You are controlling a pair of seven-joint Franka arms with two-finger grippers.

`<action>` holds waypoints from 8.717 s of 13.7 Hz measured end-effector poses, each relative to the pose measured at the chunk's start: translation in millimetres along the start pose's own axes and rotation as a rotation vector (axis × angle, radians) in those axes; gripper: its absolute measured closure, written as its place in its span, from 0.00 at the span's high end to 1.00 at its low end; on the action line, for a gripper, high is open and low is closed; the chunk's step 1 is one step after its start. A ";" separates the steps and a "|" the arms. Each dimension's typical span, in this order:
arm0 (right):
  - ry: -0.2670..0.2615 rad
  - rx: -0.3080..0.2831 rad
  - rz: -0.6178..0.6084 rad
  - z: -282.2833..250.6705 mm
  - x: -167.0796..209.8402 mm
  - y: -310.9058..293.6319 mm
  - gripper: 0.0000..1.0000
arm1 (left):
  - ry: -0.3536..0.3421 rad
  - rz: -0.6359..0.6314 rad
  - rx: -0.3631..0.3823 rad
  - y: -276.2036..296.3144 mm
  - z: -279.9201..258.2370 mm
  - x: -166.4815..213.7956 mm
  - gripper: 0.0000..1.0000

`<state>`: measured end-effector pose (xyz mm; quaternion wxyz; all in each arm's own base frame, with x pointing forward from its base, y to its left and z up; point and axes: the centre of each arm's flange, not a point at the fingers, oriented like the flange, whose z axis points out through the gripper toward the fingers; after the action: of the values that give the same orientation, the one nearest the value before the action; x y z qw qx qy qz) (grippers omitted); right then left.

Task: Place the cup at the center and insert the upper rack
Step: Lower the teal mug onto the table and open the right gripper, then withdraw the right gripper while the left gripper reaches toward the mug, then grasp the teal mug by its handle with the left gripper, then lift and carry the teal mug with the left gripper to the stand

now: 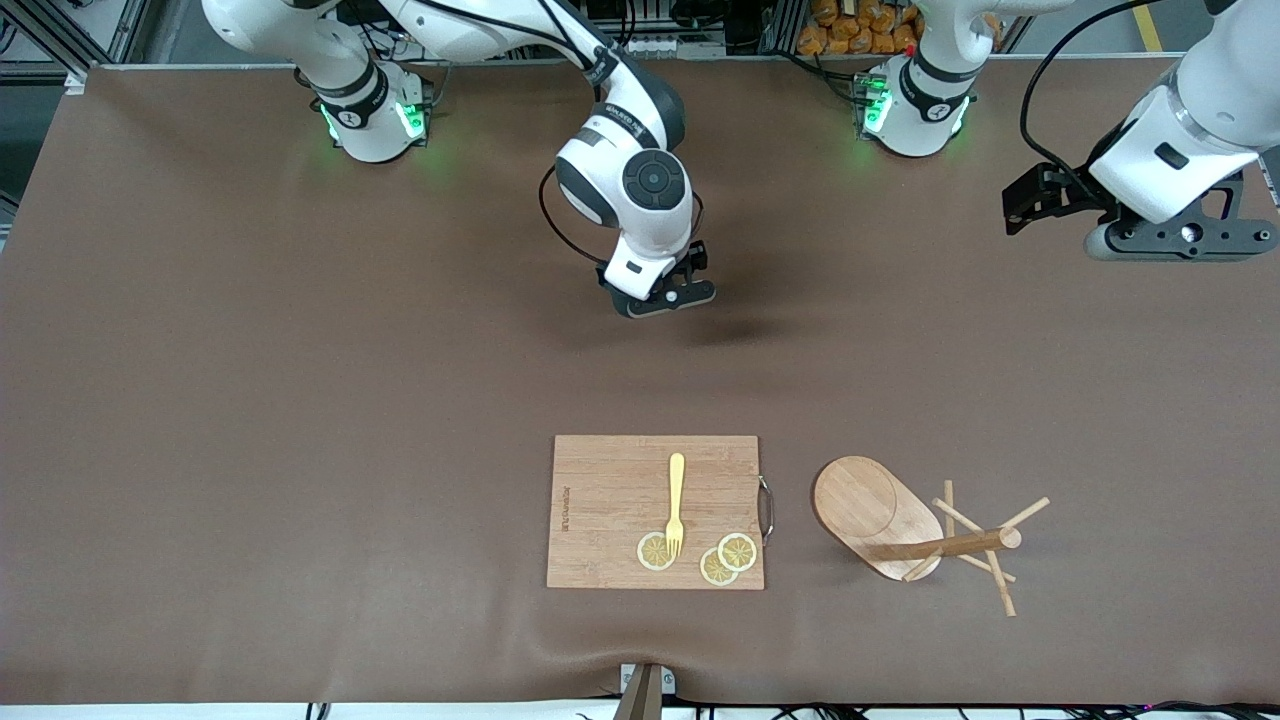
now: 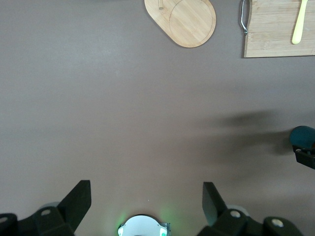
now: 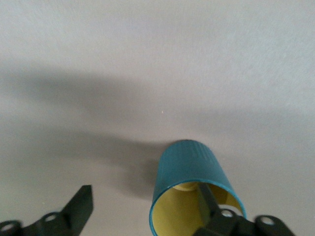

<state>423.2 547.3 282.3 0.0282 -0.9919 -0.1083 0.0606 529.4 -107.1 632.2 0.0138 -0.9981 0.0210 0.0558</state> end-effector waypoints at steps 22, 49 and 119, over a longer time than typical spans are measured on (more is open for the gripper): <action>0.016 0.000 0.229 -355.7 25.0 515.9 1.00 | -0.002 -0.245 -0.047 101.5 -9.2 -30.7 1.00; 0.144 -0.049 0.338 -350.0 26.8 602.9 1.00 | 0.559 -0.662 0.222 565.2 257.1 -236.8 1.00; 0.165 -0.007 0.343 -348.4 31.2 603.1 1.00 | -0.122 -0.758 -0.618 205.9 41.4 140.9 0.20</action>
<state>625.0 -48.9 582.4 0.0228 -0.9975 0.0649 -0.0174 655.8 -317.2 570.2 -0.2623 -0.8878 -0.3622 0.1089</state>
